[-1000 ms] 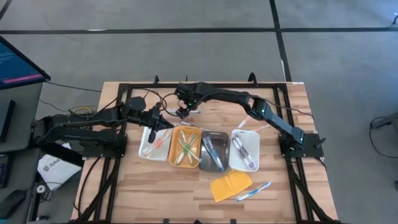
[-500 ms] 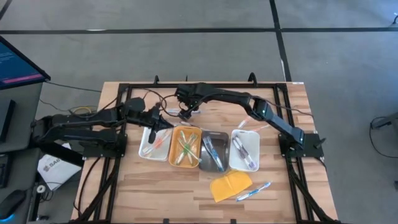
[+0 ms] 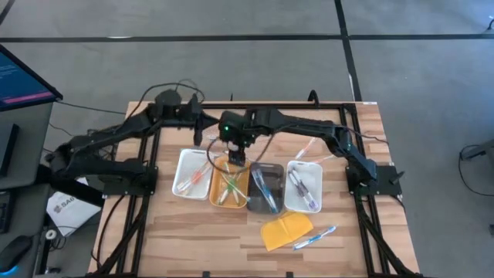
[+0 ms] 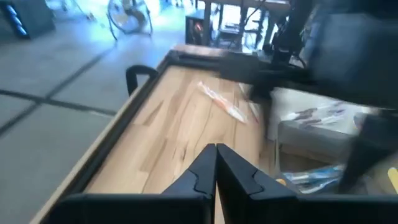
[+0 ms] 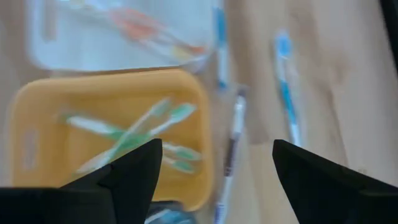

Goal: Pick & Place Toothbrushes
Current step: Put the blue toothbrush into the black bin

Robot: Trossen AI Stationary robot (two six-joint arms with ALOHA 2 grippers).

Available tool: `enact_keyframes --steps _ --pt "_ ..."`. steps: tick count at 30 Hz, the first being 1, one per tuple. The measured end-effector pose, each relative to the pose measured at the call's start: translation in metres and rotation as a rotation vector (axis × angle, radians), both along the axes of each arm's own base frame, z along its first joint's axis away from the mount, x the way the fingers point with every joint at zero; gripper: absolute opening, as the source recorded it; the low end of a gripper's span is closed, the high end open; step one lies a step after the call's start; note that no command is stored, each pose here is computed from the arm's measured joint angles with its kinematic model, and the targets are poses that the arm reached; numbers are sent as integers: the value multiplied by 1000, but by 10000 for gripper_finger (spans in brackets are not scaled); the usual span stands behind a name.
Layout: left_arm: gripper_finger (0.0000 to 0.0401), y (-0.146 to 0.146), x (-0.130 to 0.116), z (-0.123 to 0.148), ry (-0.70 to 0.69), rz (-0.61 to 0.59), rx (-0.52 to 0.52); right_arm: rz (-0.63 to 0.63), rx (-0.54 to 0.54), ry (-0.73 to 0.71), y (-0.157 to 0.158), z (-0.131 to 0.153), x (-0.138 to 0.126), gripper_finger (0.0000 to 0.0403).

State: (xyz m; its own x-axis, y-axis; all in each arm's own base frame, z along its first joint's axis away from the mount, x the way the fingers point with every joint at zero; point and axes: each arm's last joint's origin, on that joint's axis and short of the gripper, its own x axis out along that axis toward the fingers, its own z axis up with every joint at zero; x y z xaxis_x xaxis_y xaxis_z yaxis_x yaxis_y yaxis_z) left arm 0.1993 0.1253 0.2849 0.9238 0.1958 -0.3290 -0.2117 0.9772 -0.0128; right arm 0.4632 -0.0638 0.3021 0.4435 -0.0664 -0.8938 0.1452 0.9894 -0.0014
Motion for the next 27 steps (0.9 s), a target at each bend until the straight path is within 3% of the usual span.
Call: enact_keyframes --steps 5,14,18,22,27 --pt "3 34 22 -9 127 -71 -25 66 -24 -91 21 6 -18 302" --pt "3 61 49 -48 369 -240 175 7 -36 -567 29 0 -116 302" --pt "3 63 62 -69 457 -229 163 29 -77 -738 32 -11 -154 302" --pt "3 62 83 -95 593 -220 160 28 -129 -821 26 -24 -178 302" --pt "3 54 106 -113 852 -199 192 -6 -152 -831 16 -43 -188 302"
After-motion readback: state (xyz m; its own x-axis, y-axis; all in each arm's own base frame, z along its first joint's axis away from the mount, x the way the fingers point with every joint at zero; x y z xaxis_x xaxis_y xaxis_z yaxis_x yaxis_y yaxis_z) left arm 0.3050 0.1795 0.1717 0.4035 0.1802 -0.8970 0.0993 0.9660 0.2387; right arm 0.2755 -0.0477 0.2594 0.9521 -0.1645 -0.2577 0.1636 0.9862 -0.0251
